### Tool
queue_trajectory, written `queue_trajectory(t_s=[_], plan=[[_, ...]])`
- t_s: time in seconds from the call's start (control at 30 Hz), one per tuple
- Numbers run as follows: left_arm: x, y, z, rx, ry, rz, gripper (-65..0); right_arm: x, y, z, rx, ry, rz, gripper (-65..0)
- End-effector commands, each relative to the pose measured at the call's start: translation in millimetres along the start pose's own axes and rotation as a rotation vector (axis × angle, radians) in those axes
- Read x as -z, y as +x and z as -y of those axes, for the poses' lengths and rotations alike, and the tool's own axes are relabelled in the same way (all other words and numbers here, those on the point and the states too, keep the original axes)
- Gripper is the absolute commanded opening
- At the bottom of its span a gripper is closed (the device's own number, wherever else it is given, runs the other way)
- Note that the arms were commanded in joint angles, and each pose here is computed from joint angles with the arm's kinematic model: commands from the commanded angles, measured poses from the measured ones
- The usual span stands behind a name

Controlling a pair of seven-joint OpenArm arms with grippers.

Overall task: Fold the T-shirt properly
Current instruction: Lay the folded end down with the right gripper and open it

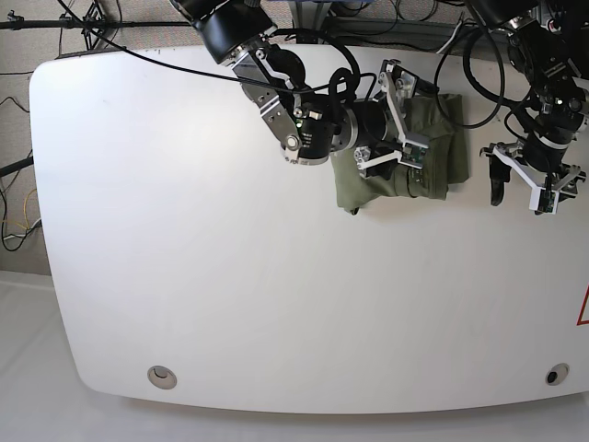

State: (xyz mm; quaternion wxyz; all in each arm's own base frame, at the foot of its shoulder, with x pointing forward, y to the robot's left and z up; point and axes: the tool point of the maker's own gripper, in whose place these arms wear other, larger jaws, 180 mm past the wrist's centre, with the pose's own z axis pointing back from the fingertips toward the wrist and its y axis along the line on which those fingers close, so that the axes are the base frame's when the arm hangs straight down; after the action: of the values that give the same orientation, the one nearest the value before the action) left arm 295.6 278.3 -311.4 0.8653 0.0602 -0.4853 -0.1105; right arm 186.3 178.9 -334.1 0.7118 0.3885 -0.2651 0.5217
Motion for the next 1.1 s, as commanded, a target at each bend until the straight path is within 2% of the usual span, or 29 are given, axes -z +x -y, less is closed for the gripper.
queue_trajectory(t_s=[0.0,0.33,0.53,0.6,0.77,0.83,0.93,1.0,1.07], plan=[[-5,21,-14,0.019,0.025,0.065,-18.4,-2,24,-5,-0.04,0.017,0.062,-10.7],[-9,40,-41,0.013,0.098,0.113,-18.4,2,36,-12,-0.076,0.036,0.073,-10.8],[-8,40,-40,0.012,0.093,0.116,-18.3,-14,60,-8,-0.135,-0.005,0.127,-10.8],[-8,40,-39,0.01,0.091,0.117,-18.3,-23,67,2,-0.142,-0.041,0.148,-10.8],[-11,44,-33,0.007,0.087,0.132,-19.1,-42,64,34,-0.071,-0.125,0.181,-11.0],[-12,48,-25,-0.003,0.082,0.15,-21.7,-52,60,49,-0.04,-0.165,0.189,-11.2],[-20,53,-18,0.013,0.084,0.165,-30.5,-63,47,65,-0.022,-0.208,0.171,-16.0],[-20,52,-7,0.029,0.06,0.16,-38.0,-71,49,74,-0.035,-0.234,0.169,-23.8],[-18,48,4,0.044,0.026,0.145,-47.2,-73,46,83,-0.024,-0.246,0.158,-37.7]])
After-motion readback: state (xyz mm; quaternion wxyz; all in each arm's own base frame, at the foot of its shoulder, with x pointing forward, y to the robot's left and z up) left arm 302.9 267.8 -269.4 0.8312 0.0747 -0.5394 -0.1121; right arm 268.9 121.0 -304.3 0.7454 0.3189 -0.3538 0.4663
